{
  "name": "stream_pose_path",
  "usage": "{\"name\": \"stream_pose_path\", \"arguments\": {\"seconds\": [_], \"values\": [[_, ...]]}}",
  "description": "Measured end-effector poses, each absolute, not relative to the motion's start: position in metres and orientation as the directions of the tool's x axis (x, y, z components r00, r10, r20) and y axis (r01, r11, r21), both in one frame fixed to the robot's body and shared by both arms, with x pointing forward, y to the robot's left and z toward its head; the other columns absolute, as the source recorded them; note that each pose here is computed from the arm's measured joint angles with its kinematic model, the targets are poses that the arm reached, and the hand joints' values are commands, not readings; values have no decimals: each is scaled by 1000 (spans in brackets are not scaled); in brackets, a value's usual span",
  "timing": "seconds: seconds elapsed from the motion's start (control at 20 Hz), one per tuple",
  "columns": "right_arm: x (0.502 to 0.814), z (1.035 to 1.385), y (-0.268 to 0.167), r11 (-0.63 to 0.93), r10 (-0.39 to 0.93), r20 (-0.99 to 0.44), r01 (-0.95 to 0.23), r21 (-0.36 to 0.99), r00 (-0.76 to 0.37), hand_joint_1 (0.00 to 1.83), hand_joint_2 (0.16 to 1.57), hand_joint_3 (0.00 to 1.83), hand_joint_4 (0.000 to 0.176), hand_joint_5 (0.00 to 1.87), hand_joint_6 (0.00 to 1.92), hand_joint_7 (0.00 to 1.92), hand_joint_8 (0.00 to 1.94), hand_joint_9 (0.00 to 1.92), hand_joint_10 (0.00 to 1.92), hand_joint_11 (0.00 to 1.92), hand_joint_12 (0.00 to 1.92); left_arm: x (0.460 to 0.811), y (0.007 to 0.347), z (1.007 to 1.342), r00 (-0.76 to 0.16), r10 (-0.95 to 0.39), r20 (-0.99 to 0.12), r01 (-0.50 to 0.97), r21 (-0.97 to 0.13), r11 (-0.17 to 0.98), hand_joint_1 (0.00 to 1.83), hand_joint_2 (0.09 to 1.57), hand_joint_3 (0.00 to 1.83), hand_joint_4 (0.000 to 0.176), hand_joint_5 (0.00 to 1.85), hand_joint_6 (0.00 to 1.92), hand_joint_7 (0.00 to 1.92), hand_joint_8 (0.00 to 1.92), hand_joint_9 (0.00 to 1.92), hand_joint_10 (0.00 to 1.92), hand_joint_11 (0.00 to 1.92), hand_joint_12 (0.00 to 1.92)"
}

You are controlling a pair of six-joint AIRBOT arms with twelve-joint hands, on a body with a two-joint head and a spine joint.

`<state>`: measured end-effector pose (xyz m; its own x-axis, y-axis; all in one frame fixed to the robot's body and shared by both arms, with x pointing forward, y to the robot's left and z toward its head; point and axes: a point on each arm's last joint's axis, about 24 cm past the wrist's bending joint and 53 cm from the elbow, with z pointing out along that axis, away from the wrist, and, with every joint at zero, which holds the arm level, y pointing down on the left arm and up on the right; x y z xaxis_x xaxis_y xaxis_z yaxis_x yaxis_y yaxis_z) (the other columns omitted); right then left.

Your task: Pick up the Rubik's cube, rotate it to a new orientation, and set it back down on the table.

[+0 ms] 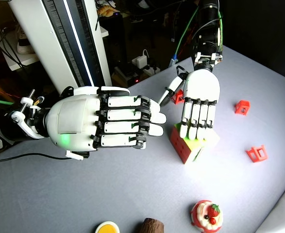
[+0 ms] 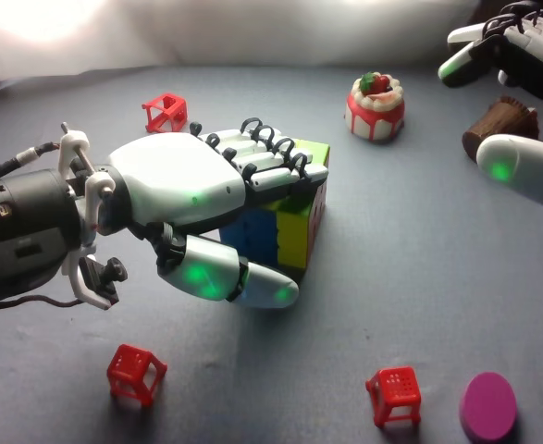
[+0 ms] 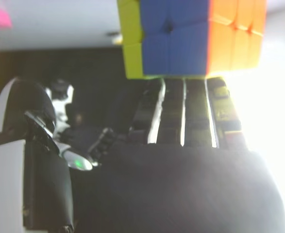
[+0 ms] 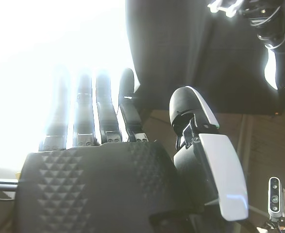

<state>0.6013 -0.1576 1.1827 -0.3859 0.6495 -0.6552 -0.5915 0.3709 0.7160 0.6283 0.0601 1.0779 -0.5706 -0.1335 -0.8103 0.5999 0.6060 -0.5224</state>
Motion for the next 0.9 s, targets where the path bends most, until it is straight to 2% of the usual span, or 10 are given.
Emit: {"name": "stream_pose_path", "arguments": {"seconds": [0.15,0.2,0.45,0.5,0.55,0.65,0.75,0.8,0.85,0.9], "values": [[601,1183,-158,370,650,-655,-592,716,-386,0,1409,0,0,0,743,0,511,0,670,0,1648,629,64,1080,-580,-166,-798,582,-548,601,0,1122,16,0,0,0,0,0,0,0,0,0],[601,1183,-158,371,649,-655,-591,716,-386,0,1420,3,0,0,790,0,504,0,682,0,1652,629,67,1083,-578,-179,-796,578,-555,598,0,1137,21,27,0,0,0,0,0,0,0,0],[601,1184,-158,369,651,-655,-594,715,-384,0,1411,0,0,0,920,0,338,0,529,0,1586,636,87,1134,-485,-307,-819,604,-568,560,0,1125,11,0,0,0,0,0,0,0,0,0],[601,1185,-159,370,652,-655,-594,714,-381,0,1413,0,0,0,574,0,180,0,347,0,1384,635,88,1145,-466,-335,-819,615,-572,542,0,1143,17,30,0,0,0,0,0,0,0,0],[601,1185,-159,369,654,-654,-594,714,-380,0,1407,0,0,0,327,0,46,0,124,0,616,633,89,1152,-450,-358,-818,623,-575,531,0,1152,19,81,0,0,0,0,0,0,0,0],[601,1190,-163,376,655,-657,-593,712,-373,0,1397,0,0,0,105,0,1,0,4,0,24,629,101,1173,-394,-414,-820,645,-568,511,0,1135,7,36,0,0,0,0,0,0,0,0],[601,1196,-167,379,660,-659,-598,706,-360,0,1371,0,0,0,3,0,0,0,0,0,0,632,120,1185,-361,-473,-804,628,-585,514,61,1115,0,48,0,0,0,0,0,0,0,0],[601,1199,-169,380,663,-659,-598,706,-356,0,1351,0,0,0,0,0,0,0,0,0,0,633,132,1191,-337,-501,-797,616,-589,523,91,1122,0,13,0,0,0,0,0,0,6,3],[601,1201,-171,381,665,-659,-600,704,-351,0,1350,0,0,0,0,0,0,0,0,0,0,635,141,1196,-311,-518,-797,613,-584,532,100,1137,6,38,0,0,0,0,0,0,0,0],[601,1202,-172,384,667,-658,-595,706,-350,0,1342,0,0,0,0,0,0,0,0,0,0,636,149,1200,-293,-541,-788,604,-591,535,132,1151,9,15,0,0,0,0,0,0,0,0]]}}
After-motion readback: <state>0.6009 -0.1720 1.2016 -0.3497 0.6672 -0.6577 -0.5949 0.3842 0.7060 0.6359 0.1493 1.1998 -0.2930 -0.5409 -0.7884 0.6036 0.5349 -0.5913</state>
